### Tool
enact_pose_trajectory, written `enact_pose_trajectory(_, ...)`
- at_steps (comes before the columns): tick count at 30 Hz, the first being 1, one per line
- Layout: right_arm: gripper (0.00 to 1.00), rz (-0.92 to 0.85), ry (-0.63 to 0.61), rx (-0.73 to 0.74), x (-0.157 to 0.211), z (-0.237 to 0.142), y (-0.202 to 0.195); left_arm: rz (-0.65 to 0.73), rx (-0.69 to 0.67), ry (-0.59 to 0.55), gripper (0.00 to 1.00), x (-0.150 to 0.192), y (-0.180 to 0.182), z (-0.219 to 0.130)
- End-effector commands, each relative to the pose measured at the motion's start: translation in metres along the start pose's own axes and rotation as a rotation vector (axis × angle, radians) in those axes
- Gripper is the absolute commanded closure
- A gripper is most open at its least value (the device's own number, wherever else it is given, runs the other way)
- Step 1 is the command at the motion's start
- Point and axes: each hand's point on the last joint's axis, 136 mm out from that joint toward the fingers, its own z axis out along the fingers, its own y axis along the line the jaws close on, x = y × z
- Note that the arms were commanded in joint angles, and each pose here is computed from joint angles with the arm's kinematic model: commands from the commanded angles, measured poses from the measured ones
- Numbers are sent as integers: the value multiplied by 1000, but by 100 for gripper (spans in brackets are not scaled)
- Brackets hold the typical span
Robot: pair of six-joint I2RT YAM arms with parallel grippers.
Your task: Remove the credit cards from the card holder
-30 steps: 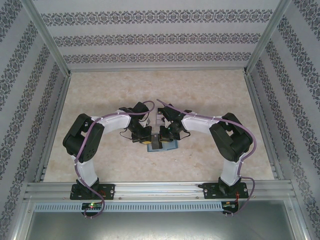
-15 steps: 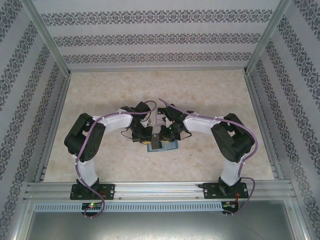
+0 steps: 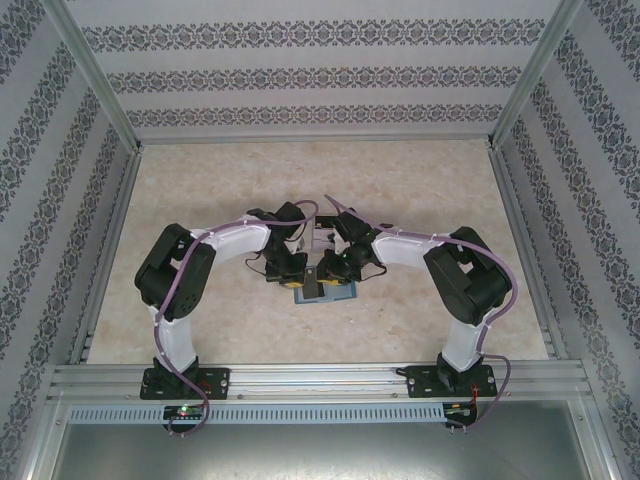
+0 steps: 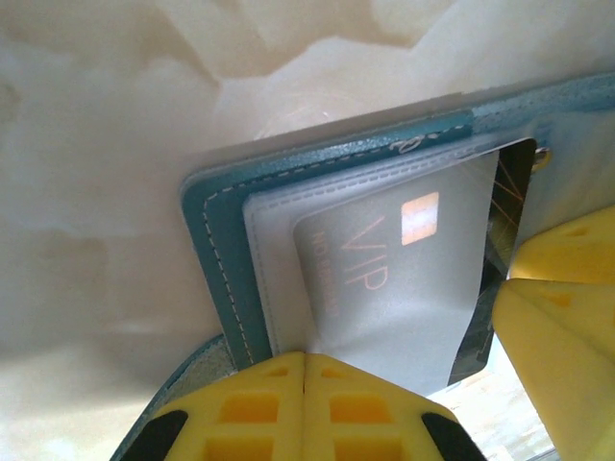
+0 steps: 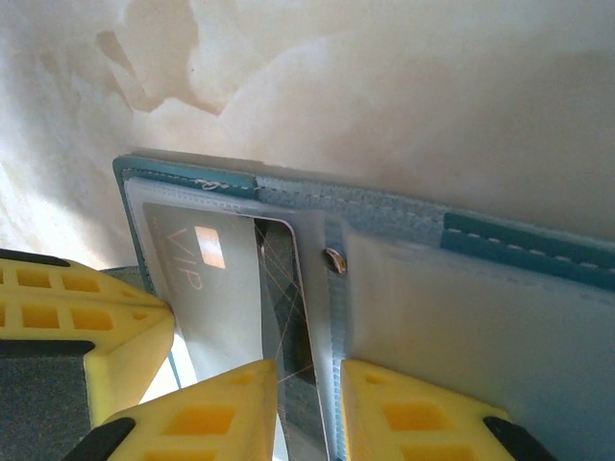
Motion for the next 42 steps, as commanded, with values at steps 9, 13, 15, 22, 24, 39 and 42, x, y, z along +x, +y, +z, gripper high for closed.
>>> enact_pose_trajectory(9,76,4,35,-15,4,7,-1,-5,-179,104,100,23,40,22)
enact_pose_trajectory(13,76,-5,35,-31,3,7,3,-5,-178,105,100,23,39,23)
enact_pose_trajectory(15,76,-10,35,-38,4,6,5,-5,-179,105,100,23,39,23)
enact_pose_trajectory(22,77,-20,35,-41,5,6,6,-3,-178,106,100,23,38,24)
enact_pose_trajectory(24,77,-21,26,-39,4,4,6,-4,-178,108,100,23,39,24)
enact_pose_trajectory(39,85,-51,-32,-165,-1,-10,25,-2,-178,110,100,23,38,25)
enact_pose_trajectory(42,88,-52,-35,-171,-1,-11,26,-1,-179,110,100,23,38,25)
